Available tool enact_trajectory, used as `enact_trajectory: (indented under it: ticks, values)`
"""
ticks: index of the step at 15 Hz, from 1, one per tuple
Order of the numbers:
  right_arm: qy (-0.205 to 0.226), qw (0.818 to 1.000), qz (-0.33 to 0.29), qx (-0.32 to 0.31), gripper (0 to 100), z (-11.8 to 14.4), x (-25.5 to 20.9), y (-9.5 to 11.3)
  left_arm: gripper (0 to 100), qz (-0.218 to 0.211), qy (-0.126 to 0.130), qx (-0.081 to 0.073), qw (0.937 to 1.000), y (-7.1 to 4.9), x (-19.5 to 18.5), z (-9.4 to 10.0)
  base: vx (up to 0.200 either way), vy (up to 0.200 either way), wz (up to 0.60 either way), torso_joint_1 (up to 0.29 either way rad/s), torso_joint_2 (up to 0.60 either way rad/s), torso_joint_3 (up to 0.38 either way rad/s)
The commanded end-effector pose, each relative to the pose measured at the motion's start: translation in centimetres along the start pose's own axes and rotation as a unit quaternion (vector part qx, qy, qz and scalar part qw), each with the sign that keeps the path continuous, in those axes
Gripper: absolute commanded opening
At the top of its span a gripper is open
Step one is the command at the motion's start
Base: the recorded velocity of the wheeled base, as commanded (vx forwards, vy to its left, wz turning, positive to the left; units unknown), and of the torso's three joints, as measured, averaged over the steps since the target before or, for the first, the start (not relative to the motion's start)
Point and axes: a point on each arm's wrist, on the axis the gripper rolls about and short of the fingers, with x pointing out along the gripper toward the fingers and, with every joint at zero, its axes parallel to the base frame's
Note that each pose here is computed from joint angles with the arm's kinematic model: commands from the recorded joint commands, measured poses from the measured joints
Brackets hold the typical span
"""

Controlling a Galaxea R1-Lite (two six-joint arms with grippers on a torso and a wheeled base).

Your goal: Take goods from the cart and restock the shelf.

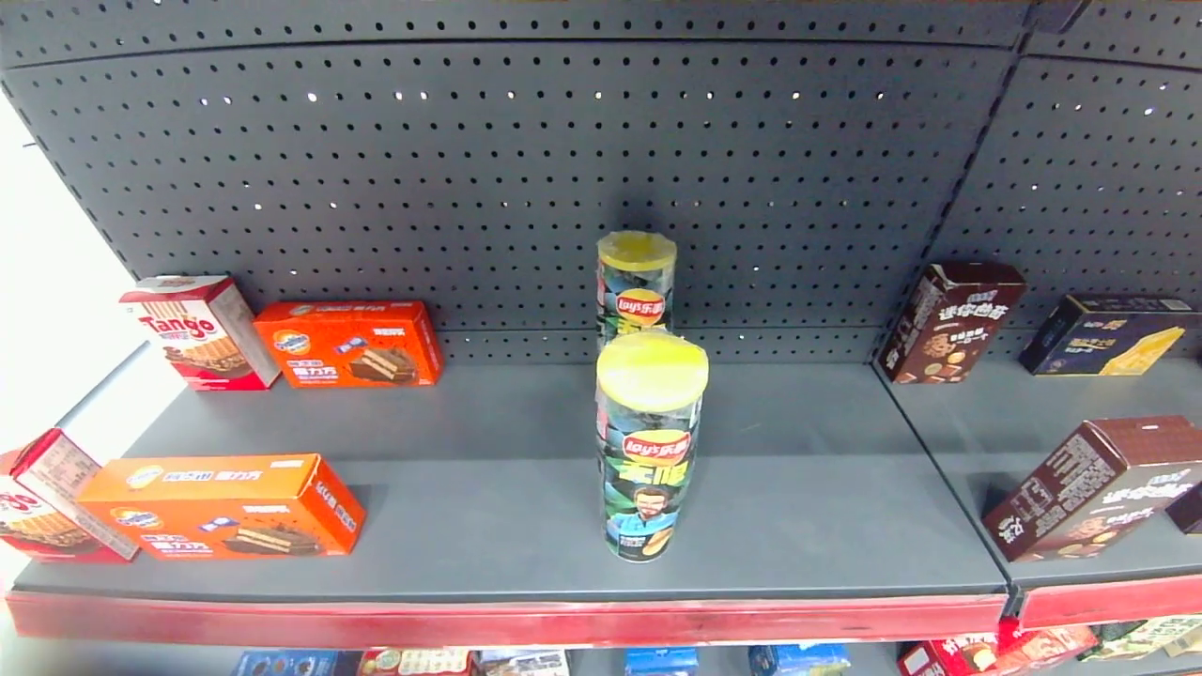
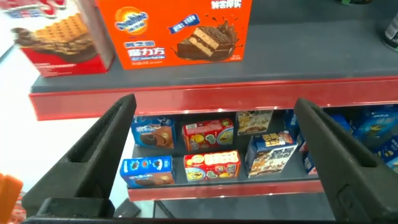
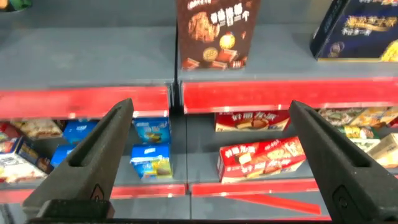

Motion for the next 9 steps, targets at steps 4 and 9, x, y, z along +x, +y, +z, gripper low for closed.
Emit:
enact_trajectory:
  ticks: [4,9]
  values:
    - [0.0,1.0,0.0,0.001,100,0.0,0.01,0.0,100,-0.002,0.001,0.003,1.0,-0.01,0.01,0.0,0.0,0.0,0.0,0.0,0.0,0.0]
    - [0.0,1.0,0.001,0.001,100,0.0,0.01,0.0,100,0.0,0.001,0.0,1.0,0.0,0.01,0.0,0.0,0.0,0.0,0.0,0.0,0.0]
